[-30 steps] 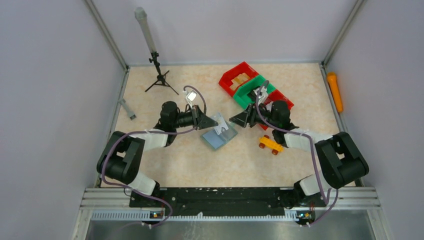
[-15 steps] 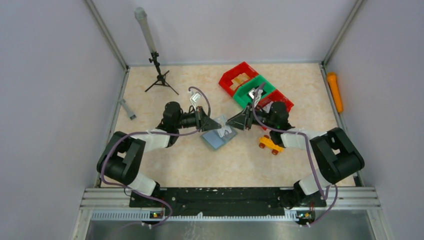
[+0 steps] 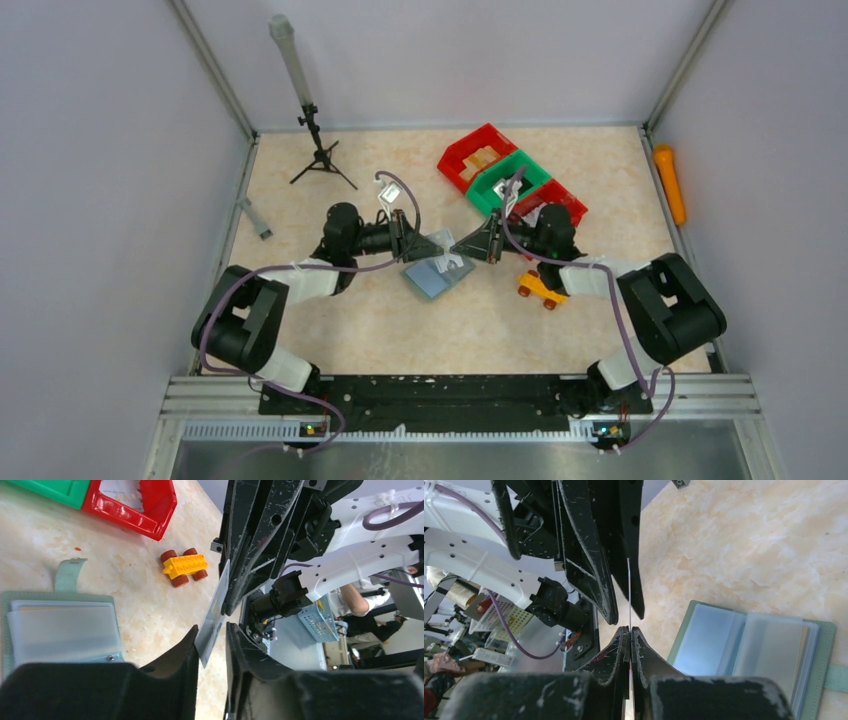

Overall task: Take the credit cards out of the card holder
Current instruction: Place the credit card in the storage box.

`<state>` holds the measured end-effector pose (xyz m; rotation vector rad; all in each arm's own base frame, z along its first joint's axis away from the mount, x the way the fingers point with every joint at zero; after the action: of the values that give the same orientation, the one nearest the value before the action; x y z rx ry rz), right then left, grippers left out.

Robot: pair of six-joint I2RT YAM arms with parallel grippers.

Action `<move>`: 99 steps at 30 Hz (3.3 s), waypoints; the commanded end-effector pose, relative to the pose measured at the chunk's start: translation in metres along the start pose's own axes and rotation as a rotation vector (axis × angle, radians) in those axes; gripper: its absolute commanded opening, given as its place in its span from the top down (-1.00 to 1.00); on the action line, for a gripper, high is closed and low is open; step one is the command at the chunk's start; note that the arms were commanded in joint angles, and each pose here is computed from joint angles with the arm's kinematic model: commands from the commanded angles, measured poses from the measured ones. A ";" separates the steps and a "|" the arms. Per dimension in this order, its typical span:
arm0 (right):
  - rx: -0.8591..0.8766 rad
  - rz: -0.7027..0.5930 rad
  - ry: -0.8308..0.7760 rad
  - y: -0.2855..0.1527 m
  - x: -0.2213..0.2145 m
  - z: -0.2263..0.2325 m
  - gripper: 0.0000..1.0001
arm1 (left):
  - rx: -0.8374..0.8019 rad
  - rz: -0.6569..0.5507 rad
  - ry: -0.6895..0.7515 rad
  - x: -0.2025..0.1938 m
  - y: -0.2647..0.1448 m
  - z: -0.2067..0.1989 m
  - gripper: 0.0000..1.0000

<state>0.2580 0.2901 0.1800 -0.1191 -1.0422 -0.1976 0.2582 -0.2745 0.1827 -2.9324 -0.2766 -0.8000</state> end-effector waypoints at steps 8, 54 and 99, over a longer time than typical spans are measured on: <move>-0.063 -0.004 -0.091 0.003 0.013 -0.009 1.00 | 0.306 -0.179 0.121 0.027 -0.022 0.025 -0.27; -1.054 0.767 -0.751 -0.146 0.070 -0.136 1.00 | 0.753 -0.584 -0.036 0.051 -0.102 0.062 -0.97; -1.266 0.702 -0.591 -0.173 0.071 -0.203 0.15 | 0.699 -0.538 -0.009 0.048 -0.093 0.058 -0.98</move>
<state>0.4104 0.0729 0.0898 -1.7621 -1.1848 0.0446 0.3060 -0.1660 0.1525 -2.1911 -1.1046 -0.5013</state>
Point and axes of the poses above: each gripper's point midway between its finger pads, its own y axis out along the fingers, its own z axis along the line the jaws close on, x = y × z, the point moved 1 cm from there along -y, back along the fingers, and after that the axes turned 11 degrees about -y, right-handed, at the moved point
